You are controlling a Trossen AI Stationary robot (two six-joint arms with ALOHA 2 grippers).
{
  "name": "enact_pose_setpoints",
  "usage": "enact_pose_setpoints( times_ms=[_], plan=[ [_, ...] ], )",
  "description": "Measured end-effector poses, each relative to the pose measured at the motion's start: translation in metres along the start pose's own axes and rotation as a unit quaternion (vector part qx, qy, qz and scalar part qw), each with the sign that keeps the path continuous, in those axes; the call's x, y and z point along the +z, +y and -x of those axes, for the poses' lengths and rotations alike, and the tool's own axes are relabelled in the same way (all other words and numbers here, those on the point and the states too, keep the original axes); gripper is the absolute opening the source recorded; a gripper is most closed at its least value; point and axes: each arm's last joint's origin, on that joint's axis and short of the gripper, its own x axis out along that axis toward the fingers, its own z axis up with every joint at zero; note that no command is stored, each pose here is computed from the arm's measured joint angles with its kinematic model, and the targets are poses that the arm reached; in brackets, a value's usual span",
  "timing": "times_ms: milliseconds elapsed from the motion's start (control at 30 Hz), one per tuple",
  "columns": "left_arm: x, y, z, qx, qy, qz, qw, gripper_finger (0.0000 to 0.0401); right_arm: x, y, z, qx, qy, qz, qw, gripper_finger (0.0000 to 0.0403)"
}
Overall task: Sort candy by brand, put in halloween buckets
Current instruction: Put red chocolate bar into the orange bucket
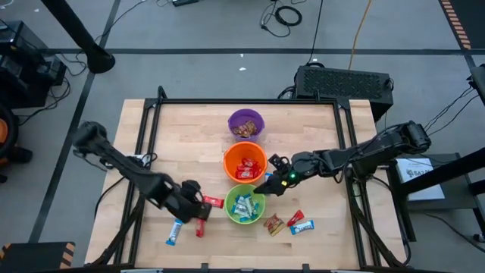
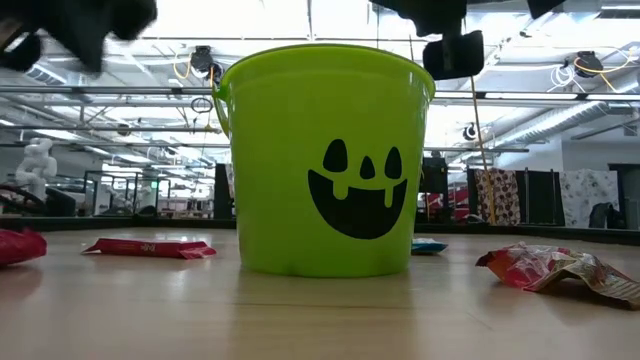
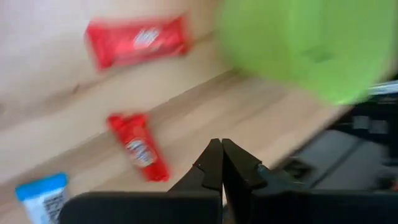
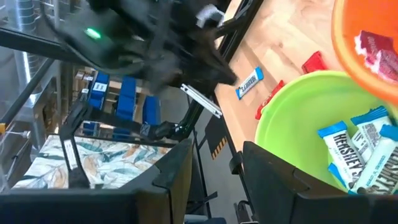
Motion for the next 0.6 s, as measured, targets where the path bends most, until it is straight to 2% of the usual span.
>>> enact_pose_setpoints(
  times_ms=[67,133,233,333,433,533,600],
  plan=[
    [0.005,-0.001,0.02,-0.035,-0.019,-0.015,0.999,0.0003,0.003,-0.001,0.0,0.001,-0.001,0.002,1.0,0.0135],
    [0.008,0.004,0.035,-0.038,-0.02,-0.017,0.999,0.0003,0.006,-0.001,0.001,0.004,0.002,0.003,1.0,0.0135],
    [0.011,0.018,0.041,0.023,-0.027,0.017,0.999,0.0004,0.009,-0.002,0.002,0.005,0.003,0.004,1.0,0.0135],
    [0.005,0.029,0.033,0.064,-0.016,0.037,0.997,0.0012,0.011,-0.003,0.002,0.006,0.001,0.004,1.0,0.0135],
    [-0.008,0.024,0.017,0.033,0.016,0.034,0.999,0.0035,0.013,-0.003,0.002,0.006,-0.001,0.004,1.0,0.0135],
    [-0.019,0.015,0.001,0.002,0.037,0.034,0.999,0.0078,0.013,-0.003,0.002,0.006,-0.001,0.005,1.0,0.0135],
    [-0.025,0.017,-0.011,0.018,0.042,0.04,0.998,0.0116,0.013,-0.004,0.002,0.004,0.0,0.005,1.0,0.0135]
  ],
)
